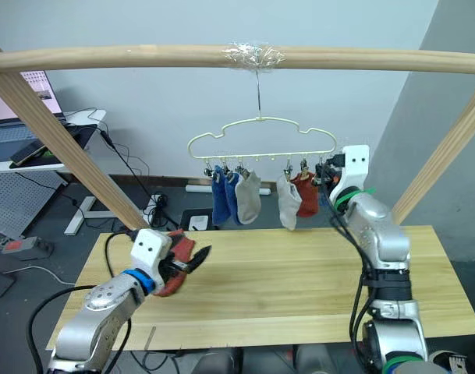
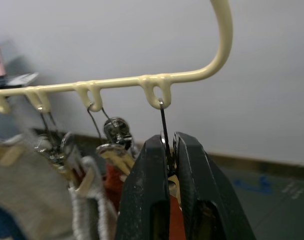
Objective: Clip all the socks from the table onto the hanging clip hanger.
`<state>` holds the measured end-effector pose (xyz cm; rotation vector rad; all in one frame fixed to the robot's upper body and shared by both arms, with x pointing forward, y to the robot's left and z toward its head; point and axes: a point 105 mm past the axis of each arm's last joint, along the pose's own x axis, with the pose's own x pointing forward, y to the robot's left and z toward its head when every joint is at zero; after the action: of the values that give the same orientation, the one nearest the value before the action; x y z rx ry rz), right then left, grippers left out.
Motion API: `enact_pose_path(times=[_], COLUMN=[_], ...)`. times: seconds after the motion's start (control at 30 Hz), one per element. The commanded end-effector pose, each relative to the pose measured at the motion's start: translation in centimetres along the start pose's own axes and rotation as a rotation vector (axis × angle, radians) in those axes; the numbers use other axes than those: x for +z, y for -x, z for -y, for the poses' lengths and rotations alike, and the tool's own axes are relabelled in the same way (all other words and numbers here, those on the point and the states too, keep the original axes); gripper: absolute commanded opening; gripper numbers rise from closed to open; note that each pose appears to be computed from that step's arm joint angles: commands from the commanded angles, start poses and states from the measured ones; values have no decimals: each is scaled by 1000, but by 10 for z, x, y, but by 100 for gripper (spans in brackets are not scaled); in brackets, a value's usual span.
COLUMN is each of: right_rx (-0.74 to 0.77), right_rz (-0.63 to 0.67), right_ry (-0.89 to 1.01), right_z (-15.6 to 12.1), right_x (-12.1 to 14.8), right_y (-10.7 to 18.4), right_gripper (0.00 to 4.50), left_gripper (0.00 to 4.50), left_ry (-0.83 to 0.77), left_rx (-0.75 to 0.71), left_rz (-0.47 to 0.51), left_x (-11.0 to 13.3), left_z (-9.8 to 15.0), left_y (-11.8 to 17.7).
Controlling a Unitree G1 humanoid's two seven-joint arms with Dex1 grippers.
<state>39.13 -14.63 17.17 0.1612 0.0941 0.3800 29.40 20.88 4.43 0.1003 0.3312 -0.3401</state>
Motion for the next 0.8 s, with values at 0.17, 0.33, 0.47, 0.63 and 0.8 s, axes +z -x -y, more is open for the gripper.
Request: enact_pose_path(times=[0.17,0.33,0.47,0.63,0.8], right_rx=[152,134,113,96,91], right_rz=[-81,-102,-112,-116,-117], right_ry=[-42,-61,-73,-86,-96], right_z=[-20,-21,-19,-20,-21], right_x=[26,23,21,20,19], right_y=[12,16,20,22,23], right_gripper=[1,1,1,1,1], left_gripper=[450,450,450,450,450], left_ry=[-58,-63,-55,-56,-58], left_rx=[192,163,121,169,161], left_rz=[-120,-206,-238,-192,-154], left_x=[-35,-64,-75,-59,-46], left_z=[-67,-74,-70,-82,-83], left_y=[-15,-26,-36,-46,-51])
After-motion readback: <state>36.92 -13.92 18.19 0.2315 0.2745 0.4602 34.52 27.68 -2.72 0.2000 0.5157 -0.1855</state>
